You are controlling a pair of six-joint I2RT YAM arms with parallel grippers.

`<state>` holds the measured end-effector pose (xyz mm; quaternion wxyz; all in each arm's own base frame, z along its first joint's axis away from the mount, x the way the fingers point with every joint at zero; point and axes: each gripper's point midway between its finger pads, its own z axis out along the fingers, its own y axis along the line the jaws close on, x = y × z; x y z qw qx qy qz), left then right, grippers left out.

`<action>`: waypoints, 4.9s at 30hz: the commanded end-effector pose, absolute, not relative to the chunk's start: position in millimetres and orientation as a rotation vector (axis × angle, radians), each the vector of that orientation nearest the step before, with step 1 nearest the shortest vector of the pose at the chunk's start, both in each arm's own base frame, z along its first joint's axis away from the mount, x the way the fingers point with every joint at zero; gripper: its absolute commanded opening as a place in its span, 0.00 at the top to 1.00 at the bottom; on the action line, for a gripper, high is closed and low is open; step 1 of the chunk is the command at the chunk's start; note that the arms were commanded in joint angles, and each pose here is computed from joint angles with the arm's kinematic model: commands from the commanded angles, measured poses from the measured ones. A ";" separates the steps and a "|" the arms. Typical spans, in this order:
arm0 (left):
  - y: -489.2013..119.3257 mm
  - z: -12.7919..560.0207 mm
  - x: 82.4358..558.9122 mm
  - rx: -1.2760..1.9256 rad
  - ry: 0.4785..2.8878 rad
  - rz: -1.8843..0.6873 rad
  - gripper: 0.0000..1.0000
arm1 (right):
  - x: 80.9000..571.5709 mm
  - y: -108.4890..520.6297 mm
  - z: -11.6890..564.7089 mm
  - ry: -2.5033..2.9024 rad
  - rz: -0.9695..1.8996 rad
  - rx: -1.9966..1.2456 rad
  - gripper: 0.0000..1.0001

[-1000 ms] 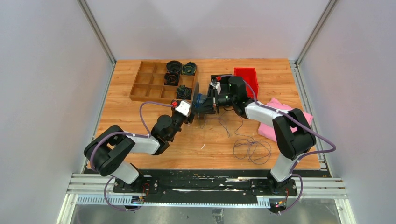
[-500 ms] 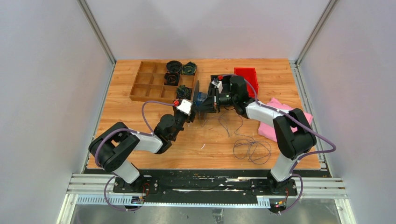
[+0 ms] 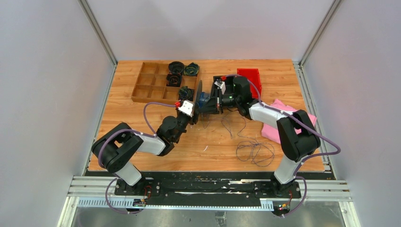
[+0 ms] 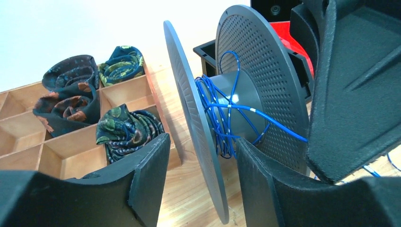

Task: Wrap the cables
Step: Adjust the cable at the center of the board.

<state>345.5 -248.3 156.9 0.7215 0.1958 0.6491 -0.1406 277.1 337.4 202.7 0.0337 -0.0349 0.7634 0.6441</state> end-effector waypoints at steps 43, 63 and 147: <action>-252.0 201.5 317.0 0.514 1.279 -0.409 1.00 | 282.8 315.6 227.2 2.385 1.821 -0.523 0.99; -221.6 194.8 295.2 0.586 1.250 -0.370 1.00 | 267.6 310.1 221.3 2.442 1.697 -0.742 0.99; -287.3 262.1 254.2 1.655 1.020 -0.665 0.53 | 207.1 291.7 275.2 2.260 1.663 -1.099 0.99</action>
